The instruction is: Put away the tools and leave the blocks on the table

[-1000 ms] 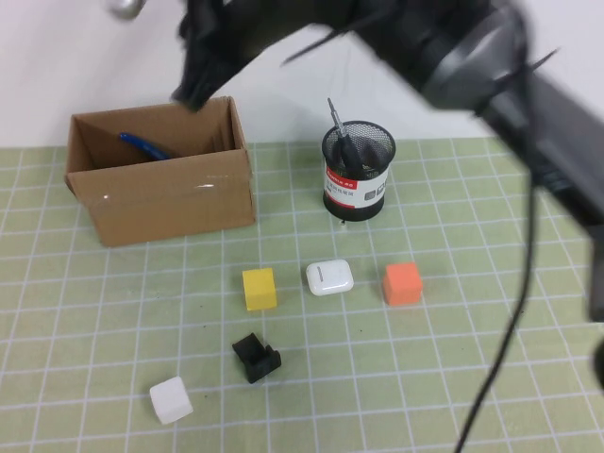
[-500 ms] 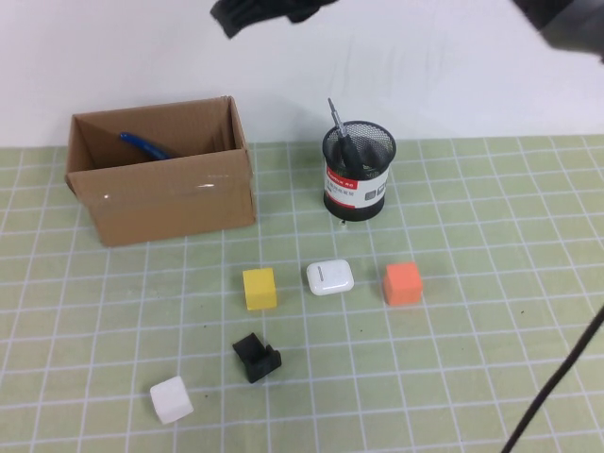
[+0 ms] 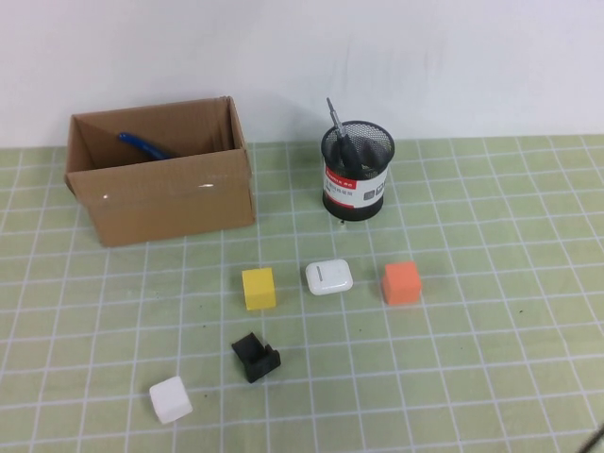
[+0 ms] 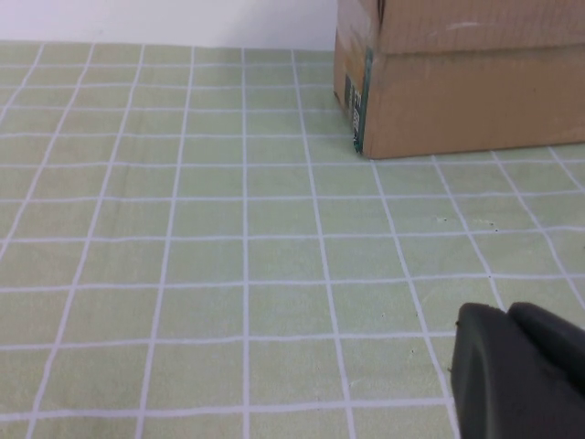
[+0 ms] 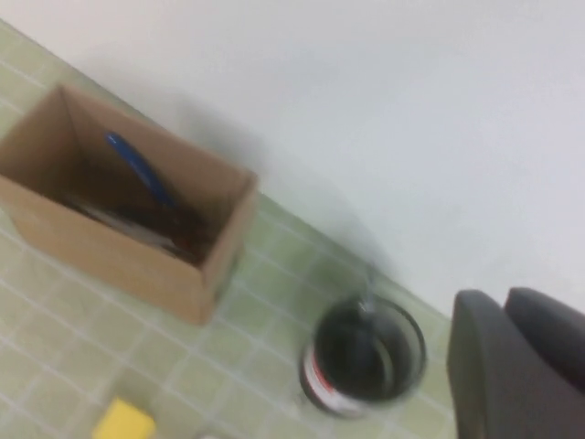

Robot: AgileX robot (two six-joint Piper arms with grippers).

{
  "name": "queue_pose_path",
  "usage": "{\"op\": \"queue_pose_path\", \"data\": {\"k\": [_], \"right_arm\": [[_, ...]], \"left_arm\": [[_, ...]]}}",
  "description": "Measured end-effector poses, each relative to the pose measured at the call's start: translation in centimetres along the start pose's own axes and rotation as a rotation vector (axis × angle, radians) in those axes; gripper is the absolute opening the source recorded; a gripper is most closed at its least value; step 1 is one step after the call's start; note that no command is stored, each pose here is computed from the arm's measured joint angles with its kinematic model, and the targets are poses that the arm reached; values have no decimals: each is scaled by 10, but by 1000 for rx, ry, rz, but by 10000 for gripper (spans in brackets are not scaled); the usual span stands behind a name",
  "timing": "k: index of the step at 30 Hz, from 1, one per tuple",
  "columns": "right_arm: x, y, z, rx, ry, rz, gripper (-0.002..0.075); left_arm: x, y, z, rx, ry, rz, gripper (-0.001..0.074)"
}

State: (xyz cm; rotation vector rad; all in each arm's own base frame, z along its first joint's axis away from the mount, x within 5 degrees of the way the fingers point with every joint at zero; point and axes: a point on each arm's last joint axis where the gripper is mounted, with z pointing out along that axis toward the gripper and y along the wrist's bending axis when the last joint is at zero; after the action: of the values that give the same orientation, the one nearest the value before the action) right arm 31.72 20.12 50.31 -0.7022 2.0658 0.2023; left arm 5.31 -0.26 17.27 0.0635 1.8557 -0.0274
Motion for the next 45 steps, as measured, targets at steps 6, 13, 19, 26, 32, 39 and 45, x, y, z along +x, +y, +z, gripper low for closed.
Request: {"op": "queue_pose_path", "data": {"k": [6, 13, 19, 26, 32, 39, 45], "right_arm": [[35, -3, -34, 23, 70, -66, -11], [114, -13, -75, 105, -133, -61, -11], [229, -20, -94, 222, -286, 67, -11], [361, -5, -106, 440, -486, 196, -11], [427, 7, -91, 558, -506, 274, -11], [444, 14, -90, 556, -452, 316, -11], [463, 20, -83, 516, -247, 342, -11]], "left_arm": [[0, 0, 0, 0, 0, 0, -4], [0, 0, 0, 0, 0, 0, -4], [0, 0, 0, 0, 0, 0, -4], [0, 0, 0, 0, 0, 0, -4], [0, 0, 0, 0, 0, 0, -4], [0, 0, 0, 0, 0, 0, -4], [0, 0, 0, 0, 0, 0, -4]]}}
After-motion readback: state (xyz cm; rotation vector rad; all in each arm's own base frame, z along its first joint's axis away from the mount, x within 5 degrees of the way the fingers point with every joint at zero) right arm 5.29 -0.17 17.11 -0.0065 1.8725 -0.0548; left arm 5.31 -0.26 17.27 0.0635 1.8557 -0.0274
